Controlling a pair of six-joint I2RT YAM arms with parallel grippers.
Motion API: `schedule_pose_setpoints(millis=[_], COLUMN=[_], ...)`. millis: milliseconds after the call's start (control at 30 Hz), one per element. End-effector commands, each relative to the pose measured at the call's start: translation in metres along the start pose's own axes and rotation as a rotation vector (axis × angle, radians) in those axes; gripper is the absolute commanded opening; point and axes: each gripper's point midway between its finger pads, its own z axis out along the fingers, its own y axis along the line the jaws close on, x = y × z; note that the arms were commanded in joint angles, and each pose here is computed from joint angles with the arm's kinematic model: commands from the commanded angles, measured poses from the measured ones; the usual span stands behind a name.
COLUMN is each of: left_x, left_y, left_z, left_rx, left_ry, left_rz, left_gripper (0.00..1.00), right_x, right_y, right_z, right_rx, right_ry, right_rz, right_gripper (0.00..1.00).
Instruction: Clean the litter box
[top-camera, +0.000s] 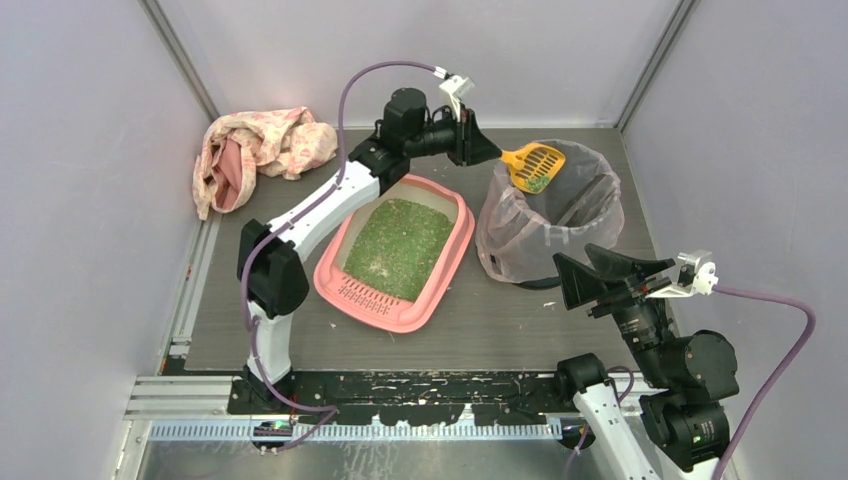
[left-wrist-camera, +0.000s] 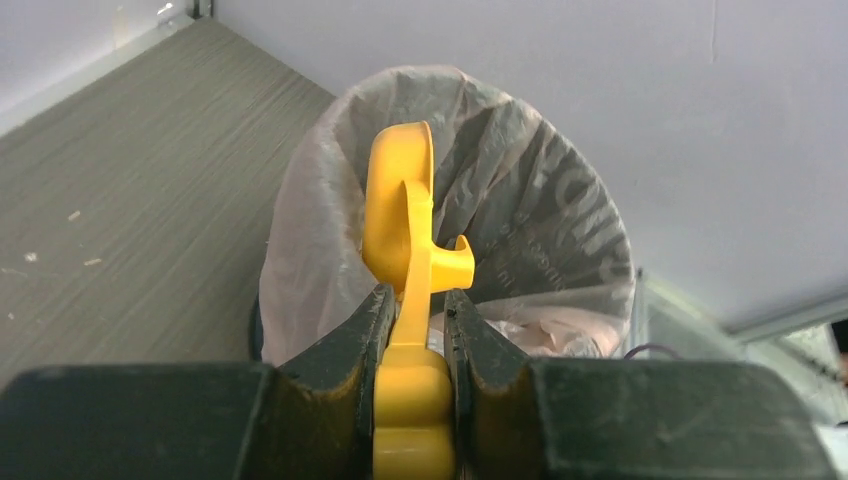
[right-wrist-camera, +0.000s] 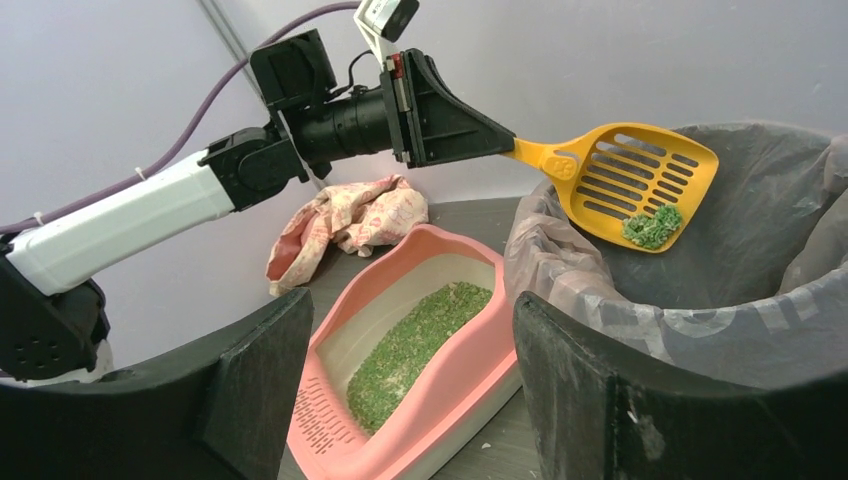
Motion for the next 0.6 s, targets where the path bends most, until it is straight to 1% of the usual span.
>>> schedule_pose_setpoints(millis=[0,267,400,467,533,567], left_x=[-0.049,-0.048,-0.044,-0.046,-0.048,-0.055], left_y=[-0.051,-0.078,-0.084,-0.081,-0.077,-0.08], left_z=[-0.016,-0.026,-0.029,-0.03,-0.032,-0.034], left_rx=[0.086,0.138,0.12,0.092,0.065,0.068], left_ry=[-0.136,-0.161,-0.165,-0.17,-0.178,-0.211], left_rz=[0.396,0.604,0.723,0.72,0.687,0.667], left_gripper=[0.0,0.0,0.0,0.0,0.0,0.0], right_x=[-0.009,0.0,0.005,0.007,0.011,0.013], right_y=[0.002,-0.003,-0.004,-0.004,-0.005,-0.005], right_z=[-0.001,0.006,0.009,0.011,0.014,0.015], right_rx=[-0.007,-0.002,-0.003,-0.004,-0.008,-0.006], right_ry=[-0.032,-0.014,0.0,0.004,0.021,0.031], right_rz=[-0.024,-0.023,-0.023,-0.014,-0.006,-0.004], right_gripper=[0.78,0.78,0.78,0.78,0.78,0.78])
